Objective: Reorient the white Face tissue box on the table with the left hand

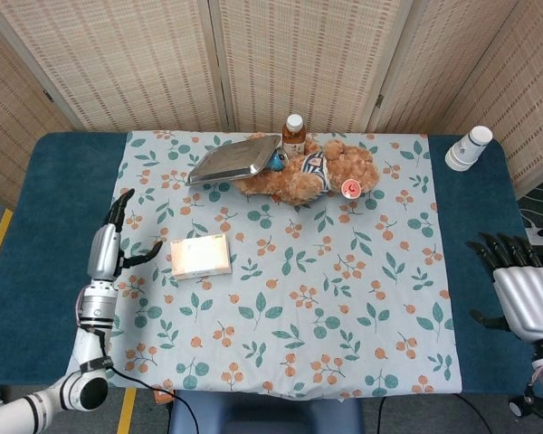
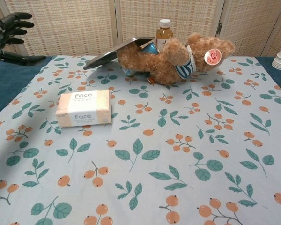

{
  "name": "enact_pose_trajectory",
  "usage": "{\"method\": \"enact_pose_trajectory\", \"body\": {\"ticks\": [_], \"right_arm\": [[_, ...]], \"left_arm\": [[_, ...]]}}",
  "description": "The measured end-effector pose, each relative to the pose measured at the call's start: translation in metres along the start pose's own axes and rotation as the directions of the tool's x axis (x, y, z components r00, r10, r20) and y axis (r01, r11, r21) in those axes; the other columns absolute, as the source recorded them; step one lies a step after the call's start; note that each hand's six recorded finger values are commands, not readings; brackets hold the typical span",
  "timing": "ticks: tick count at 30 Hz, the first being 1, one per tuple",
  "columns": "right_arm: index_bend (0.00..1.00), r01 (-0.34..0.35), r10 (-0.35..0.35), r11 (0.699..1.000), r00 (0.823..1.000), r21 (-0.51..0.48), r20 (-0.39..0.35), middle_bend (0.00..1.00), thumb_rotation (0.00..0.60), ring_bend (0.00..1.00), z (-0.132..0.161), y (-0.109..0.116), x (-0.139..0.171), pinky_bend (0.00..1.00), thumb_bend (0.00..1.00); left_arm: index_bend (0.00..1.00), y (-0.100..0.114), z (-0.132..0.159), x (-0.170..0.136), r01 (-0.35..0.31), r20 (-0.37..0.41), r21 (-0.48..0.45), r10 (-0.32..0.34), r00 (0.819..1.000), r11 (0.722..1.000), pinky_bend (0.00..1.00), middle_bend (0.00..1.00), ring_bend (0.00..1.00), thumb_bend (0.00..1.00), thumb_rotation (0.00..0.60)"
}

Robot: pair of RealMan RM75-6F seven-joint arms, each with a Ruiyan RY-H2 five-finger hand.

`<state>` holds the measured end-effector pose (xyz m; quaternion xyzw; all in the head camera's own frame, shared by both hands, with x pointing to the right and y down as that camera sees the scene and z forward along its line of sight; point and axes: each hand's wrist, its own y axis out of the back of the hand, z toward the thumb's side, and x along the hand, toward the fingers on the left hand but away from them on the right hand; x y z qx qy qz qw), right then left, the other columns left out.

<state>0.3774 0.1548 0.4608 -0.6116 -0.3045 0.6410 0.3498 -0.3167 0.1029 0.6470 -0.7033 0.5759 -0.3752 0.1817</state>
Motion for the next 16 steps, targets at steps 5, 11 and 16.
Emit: {"method": "enact_pose_trajectory", "body": {"ticks": [5,11,16], "right_arm": [[0.14,0.013,-0.013,1.000,1.000,-0.019,-0.005,0.05,0.600,0.00,0.002,0.006,0.007,0.00,0.12],[0.14,0.035,-0.036,0.999,0.999,-0.016,-0.037,0.05,0.600,0.00,0.010,0.012,0.014,0.00,0.12],[0.14,0.043,-0.044,0.999,0.998,-0.013,-0.049,0.05,0.600,0.00,0.012,0.013,0.021,0.00,0.12]], "left_arm": [[0.14,0.048,-0.001,-0.001,0.045,0.009,0.336,-0.051,0.999,0.941,0.17,0.19,0.07,0.52,0.600],[0.15,0.091,-0.004,-0.011,0.149,-0.083,0.678,-0.126,0.989,0.720,0.15,0.13,0.06,0.61,0.600],[0.15,0.113,-0.002,-0.027,0.245,-0.191,0.812,-0.155,0.969,0.529,0.15,0.13,0.05,0.62,0.600]]}}
